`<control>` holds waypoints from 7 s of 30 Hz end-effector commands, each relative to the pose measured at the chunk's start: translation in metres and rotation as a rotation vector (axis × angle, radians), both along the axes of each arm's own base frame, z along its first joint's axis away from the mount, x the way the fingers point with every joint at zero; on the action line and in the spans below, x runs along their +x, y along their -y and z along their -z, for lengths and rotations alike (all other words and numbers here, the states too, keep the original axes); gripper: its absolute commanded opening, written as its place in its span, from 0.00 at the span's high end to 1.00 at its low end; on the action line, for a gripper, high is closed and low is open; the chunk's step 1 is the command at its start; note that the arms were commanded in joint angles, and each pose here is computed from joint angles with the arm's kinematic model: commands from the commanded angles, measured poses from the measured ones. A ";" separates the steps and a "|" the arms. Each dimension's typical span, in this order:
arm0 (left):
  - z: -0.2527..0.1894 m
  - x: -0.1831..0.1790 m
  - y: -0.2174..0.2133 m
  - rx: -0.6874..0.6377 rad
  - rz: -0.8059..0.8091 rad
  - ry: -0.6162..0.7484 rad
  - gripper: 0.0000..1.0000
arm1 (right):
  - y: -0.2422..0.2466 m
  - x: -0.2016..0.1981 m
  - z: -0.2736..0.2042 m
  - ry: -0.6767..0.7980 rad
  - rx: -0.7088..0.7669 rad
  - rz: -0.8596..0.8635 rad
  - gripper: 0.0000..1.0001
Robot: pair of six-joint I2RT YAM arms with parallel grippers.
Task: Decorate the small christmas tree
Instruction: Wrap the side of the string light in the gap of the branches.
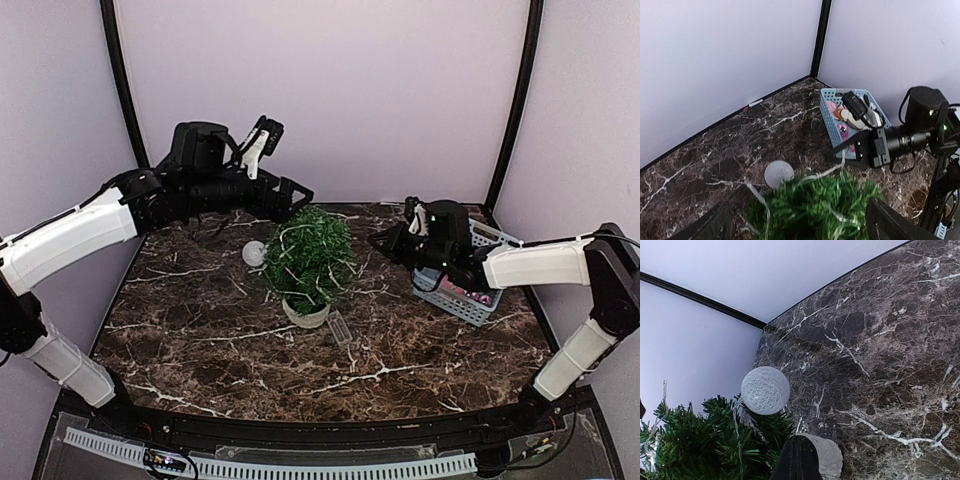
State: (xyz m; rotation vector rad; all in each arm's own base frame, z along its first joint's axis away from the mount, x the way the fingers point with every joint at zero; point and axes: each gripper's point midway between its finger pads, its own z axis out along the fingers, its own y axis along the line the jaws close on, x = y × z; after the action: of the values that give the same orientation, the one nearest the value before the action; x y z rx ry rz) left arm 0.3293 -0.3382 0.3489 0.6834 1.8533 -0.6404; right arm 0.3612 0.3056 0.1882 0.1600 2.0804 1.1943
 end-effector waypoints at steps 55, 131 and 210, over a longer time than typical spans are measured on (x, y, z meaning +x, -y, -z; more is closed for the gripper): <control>0.016 -0.045 -0.074 -0.118 -0.121 0.055 0.01 | 0.031 -0.037 -0.020 0.259 -0.248 -0.025 0.95; 0.056 0.041 0.068 -0.110 0.718 -0.115 0.60 | -0.043 -0.004 -0.147 0.821 0.137 -0.194 1.00; 0.021 0.053 0.045 0.126 0.552 0.132 1.00 | -0.030 -0.055 -0.154 0.718 -0.265 -0.132 0.30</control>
State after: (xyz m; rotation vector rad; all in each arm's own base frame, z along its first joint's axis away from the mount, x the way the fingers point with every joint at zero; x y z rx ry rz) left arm 0.3906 -0.3885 0.3084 1.2758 1.6502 -0.8662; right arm 0.3119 0.3235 0.3362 -0.4246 1.5884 0.8867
